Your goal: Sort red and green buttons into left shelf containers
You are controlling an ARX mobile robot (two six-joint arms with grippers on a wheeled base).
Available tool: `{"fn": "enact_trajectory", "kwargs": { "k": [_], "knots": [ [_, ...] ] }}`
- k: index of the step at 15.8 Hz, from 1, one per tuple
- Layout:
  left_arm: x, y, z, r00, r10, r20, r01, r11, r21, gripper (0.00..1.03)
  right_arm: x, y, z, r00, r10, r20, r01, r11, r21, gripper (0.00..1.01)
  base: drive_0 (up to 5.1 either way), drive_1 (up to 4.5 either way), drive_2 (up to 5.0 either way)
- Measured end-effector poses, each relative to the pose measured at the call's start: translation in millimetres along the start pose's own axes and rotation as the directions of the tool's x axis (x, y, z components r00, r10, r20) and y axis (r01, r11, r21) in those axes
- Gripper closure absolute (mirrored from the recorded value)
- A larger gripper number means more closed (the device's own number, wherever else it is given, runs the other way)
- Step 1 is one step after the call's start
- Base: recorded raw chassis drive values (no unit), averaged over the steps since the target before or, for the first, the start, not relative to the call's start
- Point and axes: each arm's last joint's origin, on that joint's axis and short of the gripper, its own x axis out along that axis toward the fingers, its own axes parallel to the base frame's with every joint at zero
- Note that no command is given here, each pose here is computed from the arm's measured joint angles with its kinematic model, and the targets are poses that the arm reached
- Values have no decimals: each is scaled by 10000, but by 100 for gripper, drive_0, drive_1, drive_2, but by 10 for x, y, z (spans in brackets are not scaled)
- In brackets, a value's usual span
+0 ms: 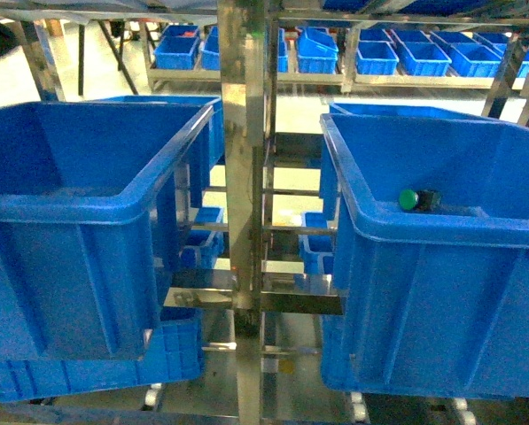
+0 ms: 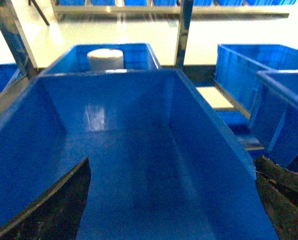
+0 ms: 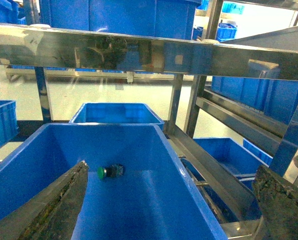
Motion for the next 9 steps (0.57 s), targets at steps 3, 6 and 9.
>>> {"fn": "enact_trajectory", "kwargs": {
  "k": [3,6,9],
  "knots": [
    [-317,47,127,9990,-105,439,113,9998,-185,5,0,0,0,10000,0,0,0,10000,0,3,0,0,0],
    [-800,-53,376,9903,-728,1188,764,9967,-261,5,0,0,0,10000,0,0,0,10000,0,3,0,0,0],
    [-773,-123,353,9881,-1220,935,1288,9891,-708,5,0,0,0,10000,0,4,0,10000,1,3,0,0,0]
  ]
}}
